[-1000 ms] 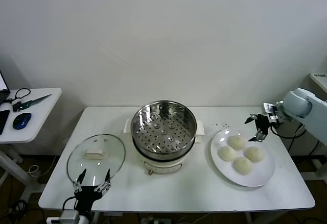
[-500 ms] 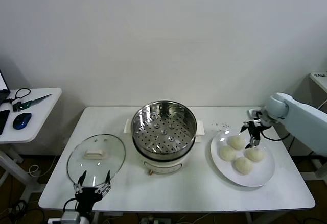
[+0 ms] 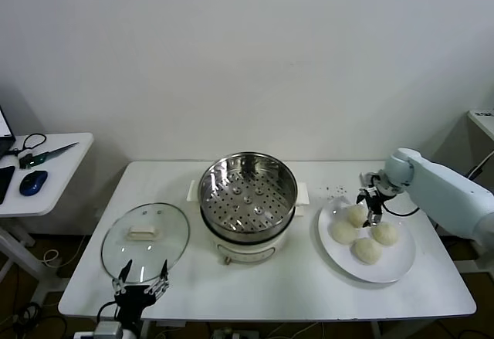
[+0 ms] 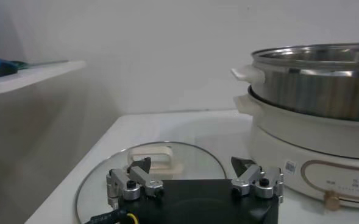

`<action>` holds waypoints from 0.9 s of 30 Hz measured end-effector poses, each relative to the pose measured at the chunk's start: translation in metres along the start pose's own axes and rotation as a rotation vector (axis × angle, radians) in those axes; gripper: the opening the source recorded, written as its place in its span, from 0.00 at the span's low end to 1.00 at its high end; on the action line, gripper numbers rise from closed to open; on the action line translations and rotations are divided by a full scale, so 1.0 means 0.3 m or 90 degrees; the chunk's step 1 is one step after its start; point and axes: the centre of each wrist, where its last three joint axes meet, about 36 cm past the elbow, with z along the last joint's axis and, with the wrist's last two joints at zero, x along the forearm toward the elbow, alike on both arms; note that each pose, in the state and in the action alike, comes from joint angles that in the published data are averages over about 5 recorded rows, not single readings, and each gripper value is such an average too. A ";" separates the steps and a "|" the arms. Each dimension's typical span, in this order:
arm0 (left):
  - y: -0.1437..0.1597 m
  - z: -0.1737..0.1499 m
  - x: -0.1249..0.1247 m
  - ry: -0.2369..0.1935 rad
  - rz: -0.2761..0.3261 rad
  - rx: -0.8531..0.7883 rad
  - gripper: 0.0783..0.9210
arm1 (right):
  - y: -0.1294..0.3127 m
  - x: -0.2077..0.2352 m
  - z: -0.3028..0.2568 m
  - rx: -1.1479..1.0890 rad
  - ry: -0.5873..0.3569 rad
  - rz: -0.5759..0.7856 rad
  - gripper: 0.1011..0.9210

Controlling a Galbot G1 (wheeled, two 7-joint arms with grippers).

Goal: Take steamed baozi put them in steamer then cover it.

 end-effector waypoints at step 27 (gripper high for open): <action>-0.017 -0.014 0.025 -0.011 0.007 -0.009 0.88 | -0.175 0.601 -0.297 0.254 -0.098 0.066 0.74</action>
